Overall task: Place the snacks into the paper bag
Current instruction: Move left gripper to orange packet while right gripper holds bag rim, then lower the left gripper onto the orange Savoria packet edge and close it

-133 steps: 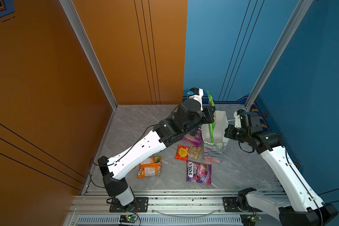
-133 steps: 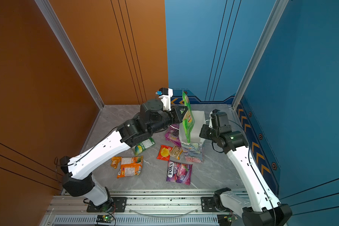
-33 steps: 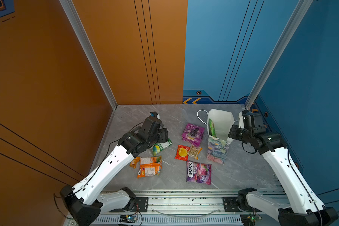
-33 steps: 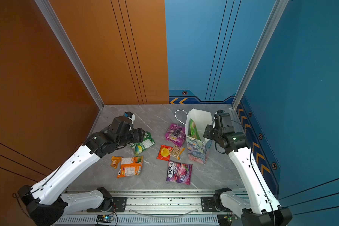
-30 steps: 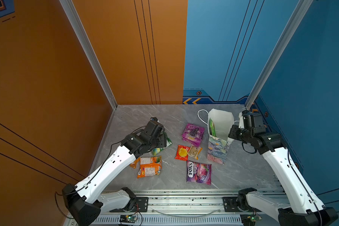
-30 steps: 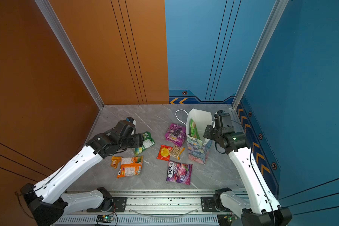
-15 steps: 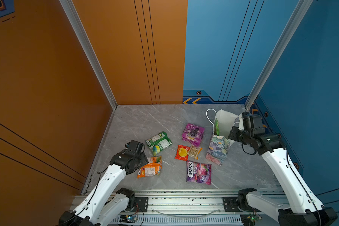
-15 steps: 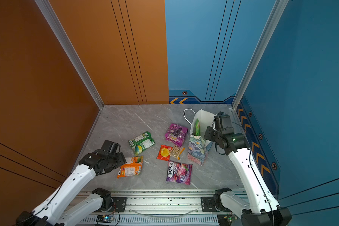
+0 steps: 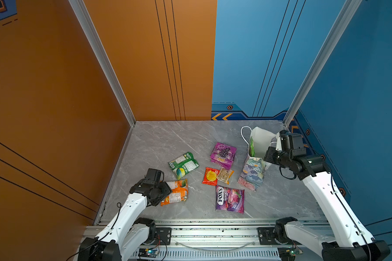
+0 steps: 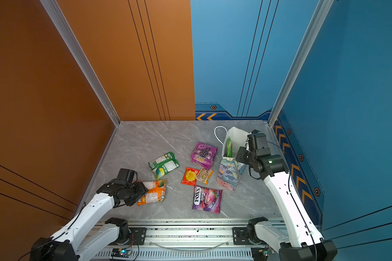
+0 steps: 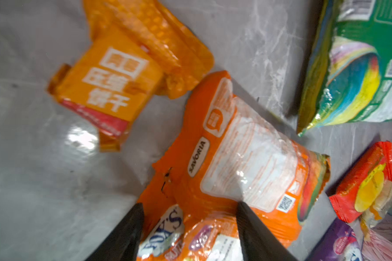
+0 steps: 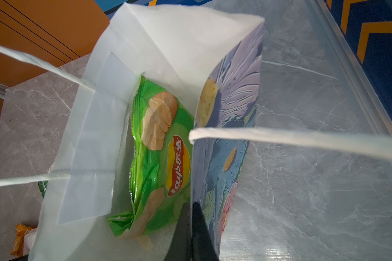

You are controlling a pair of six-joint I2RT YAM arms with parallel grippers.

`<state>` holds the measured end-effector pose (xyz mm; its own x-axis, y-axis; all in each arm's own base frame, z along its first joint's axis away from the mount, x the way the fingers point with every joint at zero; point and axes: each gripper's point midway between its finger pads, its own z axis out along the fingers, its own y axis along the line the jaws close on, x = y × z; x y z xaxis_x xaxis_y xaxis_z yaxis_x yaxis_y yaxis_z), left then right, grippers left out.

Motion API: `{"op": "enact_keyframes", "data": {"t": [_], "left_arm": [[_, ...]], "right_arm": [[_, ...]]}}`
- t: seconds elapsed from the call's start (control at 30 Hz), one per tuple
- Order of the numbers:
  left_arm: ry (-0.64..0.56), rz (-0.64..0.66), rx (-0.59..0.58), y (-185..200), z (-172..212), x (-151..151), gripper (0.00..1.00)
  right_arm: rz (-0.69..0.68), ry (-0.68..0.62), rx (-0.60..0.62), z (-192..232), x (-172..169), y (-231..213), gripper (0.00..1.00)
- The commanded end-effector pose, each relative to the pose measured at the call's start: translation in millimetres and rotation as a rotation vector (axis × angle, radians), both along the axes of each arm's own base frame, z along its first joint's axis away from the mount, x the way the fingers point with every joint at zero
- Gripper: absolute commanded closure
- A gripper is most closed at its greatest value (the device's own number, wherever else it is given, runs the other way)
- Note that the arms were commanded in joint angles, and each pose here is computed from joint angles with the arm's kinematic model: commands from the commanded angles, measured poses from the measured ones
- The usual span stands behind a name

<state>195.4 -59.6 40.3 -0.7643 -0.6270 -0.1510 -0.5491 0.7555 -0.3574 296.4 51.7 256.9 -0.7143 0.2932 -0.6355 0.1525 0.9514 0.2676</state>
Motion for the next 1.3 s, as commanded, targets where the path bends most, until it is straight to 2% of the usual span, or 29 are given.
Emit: {"op": "enact_keyframes", "data": {"t": [0.0, 0.2, 0.47, 0.63, 0.93, 1.03, 1.13, 1.27], "left_arm": [[-0.035, -0.057, -0.074, -28.6, -2.1, 9.1, 0.35], [-0.059, -0.154, -0.038, -61.1, 8.2, 21.0, 0.34], [-0.113, -0.084, -0.013, -40.2, 4.7, 9.4, 0.28], [-0.073, -0.078, -0.015, -30.7, -3.5, 0.2, 0.28], [0.015, -0.199, -0.042, -54.6, -17.3, -1.2, 0.48], [0.043, -0.224, -0.021, -57.7, -22.2, -1.6, 0.59], [0.04, -0.227, -0.009, -58.1, -22.3, 0.8, 0.7], [0.009, -0.235, 0.01, -58.4, -16.4, 6.0, 0.78]], "right_arm": [[0.007, 0.002, 0.005, -3.0, -1.9, 0.1, 0.98], [0.011, 0.003, 0.017, -2.7, -2.2, 2.3, 0.98], [0.011, 0.007, 0.007, -3.3, -3.9, 0.8, 0.98], [0.018, 0.012, 0.018, -5.1, -1.5, 4.0, 0.98], [0.017, 0.013, 0.016, -5.1, -2.5, 4.2, 0.98], [0.018, 0.012, 0.016, -4.4, -1.6, 4.5, 0.98], [0.02, 0.012, 0.015, -4.2, -1.5, 4.9, 0.98], [0.021, 0.012, 0.01, -3.4, -1.4, 4.5, 0.98]]}}
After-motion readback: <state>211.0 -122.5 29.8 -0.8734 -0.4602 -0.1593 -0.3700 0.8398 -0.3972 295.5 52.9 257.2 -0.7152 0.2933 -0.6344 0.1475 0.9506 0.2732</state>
